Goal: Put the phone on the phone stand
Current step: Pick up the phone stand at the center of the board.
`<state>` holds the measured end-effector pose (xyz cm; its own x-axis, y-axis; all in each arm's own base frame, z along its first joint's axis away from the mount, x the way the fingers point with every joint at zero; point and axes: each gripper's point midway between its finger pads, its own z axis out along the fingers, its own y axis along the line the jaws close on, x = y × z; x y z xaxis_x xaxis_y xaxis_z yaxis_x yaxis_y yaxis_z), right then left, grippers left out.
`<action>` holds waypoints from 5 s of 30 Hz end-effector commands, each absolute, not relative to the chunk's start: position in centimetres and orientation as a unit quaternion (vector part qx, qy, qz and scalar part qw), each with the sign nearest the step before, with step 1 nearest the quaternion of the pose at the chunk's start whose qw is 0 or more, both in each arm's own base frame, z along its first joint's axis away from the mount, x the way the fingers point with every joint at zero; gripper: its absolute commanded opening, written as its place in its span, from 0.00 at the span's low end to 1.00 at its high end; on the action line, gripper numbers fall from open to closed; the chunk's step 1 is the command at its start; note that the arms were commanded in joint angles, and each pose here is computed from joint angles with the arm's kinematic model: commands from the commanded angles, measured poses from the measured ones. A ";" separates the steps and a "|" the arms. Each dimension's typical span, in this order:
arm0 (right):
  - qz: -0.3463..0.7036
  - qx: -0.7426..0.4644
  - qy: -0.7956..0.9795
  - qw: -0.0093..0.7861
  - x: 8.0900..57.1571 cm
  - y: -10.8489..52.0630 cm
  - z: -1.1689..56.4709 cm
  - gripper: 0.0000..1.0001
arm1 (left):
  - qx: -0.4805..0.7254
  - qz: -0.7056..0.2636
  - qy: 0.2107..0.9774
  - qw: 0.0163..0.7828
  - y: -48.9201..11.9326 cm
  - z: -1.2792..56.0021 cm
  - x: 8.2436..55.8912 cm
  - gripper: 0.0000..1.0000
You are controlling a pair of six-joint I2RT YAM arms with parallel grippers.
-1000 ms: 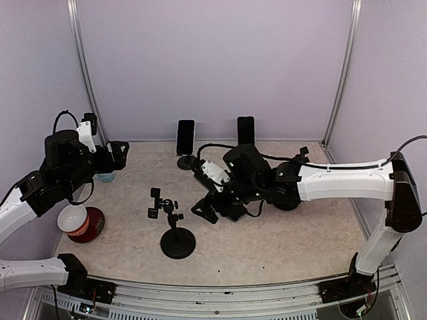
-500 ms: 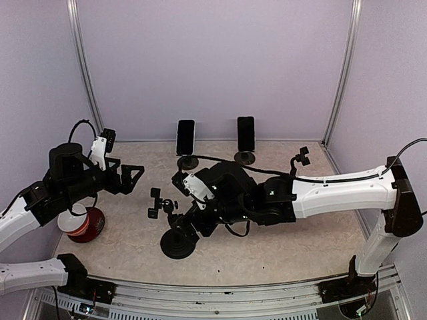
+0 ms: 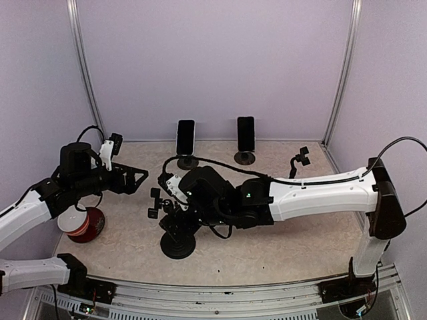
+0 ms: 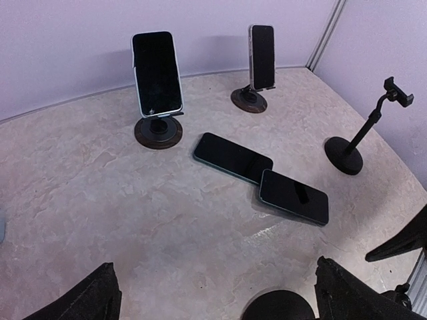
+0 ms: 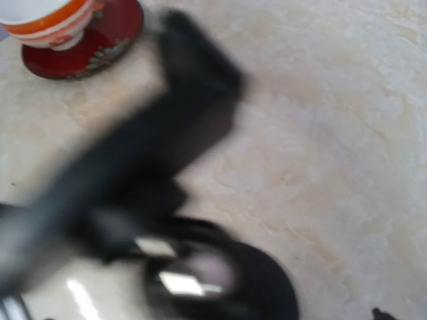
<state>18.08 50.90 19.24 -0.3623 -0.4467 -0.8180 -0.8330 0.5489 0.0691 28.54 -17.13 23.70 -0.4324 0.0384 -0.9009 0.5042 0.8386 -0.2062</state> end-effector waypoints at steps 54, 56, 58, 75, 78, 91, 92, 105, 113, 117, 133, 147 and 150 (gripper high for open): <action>0.182 -0.253 0.829 0.464 16.6 48.3 23.5 1.00 | 0.151 -0.233 0.807 0.521 -16.4 24.8 28.9 0.99; 0.182 -0.254 0.832 0.459 16.4 48.2 23.2 1.00 | 0.150 -0.233 0.807 0.521 -16.4 24.8 28.9 0.99; 0.182 -0.254 0.834 0.455 16.2 48.1 22.8 1.00 | 0.150 -0.233 0.807 0.522 -16.4 24.8 28.9 0.99; 0.201 -0.242 0.839 0.445 15.1 47.3 22.4 0.65 | 0.149 -0.231 0.806 0.524 -16.3 25.0 28.8 0.99; 0.208 -0.238 0.838 0.445 15.0 47.4 22.6 0.64 | 0.149 -0.232 0.805 0.525 -16.3 25.0 28.8 0.99; 0.315 -0.226 0.808 0.443 13.8 49.9 25.0 0.75 | 0.148 -0.231 0.804 0.528 -16.1 25.2 28.7 0.99; 0.317 -0.227 0.809 0.439 13.6 50.1 24.9 0.76 | 0.148 -0.232 0.803 0.528 -16.2 25.2 28.7 0.99; 0.285 -0.175 0.834 0.439 12.6 49.6 24.9 0.81 | 0.148 -0.236 0.799 0.532 -16.2 25.6 28.5 0.99; 0.307 -0.176 0.832 0.427 10.5 52.1 26.0 0.81 | 0.148 -0.238 0.797 0.534 -16.2 25.8 28.4 0.99; 0.305 -0.166 0.843 0.412 9.4 53.9 25.0 0.81 | 0.147 -0.239 0.795 0.538 -16.1 26.1 28.3 0.99; 0.278 -0.085 0.863 0.414 9.7 55.3 23.1 0.77 | 0.148 -0.245 0.779 0.558 -15.9 27.5 27.4 0.99; 0.227 -0.051 0.865 0.444 11.5 54.0 23.4 0.35 | 0.152 -0.247 0.769 0.569 -16.0 28.4 26.7 0.99; 0.223 -0.051 0.866 0.445 11.6 53.6 23.2 0.25 | 0.153 -0.248 0.768 0.570 -16.1 28.5 26.6 0.99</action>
